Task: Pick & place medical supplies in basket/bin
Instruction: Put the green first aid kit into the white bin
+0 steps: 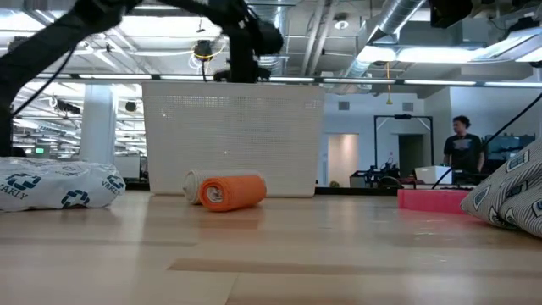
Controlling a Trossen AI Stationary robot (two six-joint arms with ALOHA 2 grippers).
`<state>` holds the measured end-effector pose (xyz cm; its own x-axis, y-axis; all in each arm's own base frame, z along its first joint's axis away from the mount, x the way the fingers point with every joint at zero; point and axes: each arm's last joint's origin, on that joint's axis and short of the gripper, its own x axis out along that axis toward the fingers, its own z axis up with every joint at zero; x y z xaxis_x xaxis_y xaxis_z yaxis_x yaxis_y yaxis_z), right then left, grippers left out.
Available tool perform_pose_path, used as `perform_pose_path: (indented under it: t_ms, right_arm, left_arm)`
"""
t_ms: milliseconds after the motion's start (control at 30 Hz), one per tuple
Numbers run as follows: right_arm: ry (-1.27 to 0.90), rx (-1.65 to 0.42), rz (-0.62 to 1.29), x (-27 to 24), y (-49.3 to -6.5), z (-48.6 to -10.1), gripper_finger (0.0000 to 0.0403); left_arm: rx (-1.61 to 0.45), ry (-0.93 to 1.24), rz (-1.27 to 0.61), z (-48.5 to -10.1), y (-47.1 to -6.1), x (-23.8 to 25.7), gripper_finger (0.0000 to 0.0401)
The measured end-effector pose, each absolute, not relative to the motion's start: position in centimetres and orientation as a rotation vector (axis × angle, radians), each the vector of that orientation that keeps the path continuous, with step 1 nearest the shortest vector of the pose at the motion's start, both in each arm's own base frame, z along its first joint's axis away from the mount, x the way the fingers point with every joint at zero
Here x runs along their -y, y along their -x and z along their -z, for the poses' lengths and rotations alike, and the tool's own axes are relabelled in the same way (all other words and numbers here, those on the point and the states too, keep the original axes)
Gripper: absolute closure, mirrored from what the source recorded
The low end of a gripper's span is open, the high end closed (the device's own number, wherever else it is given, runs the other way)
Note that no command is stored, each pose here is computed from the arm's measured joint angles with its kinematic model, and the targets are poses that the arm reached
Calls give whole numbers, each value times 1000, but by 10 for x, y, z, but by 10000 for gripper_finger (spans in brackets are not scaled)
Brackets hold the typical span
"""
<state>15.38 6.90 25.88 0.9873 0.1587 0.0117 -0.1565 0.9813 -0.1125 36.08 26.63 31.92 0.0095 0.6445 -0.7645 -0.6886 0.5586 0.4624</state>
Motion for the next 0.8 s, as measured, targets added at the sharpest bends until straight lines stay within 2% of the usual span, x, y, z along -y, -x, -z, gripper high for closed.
perform_pose_path:
  t_ms: [200, 400, 800]
  right_arm:
    - [119, 3, -160, -69, -154, -257, 153]
    - [115, -8, -161, -69, -154, -256, 153]
    - [98, -42, -162, -69, -154, -253, 153]
  left_arm:
    - [-1210, 150, -887, -267, -385, -280, 401]
    - [-1351, 76, -822, -225, -400, -278, 393]
    - [-1435, -39, -749, -229, -404, -267, 328]
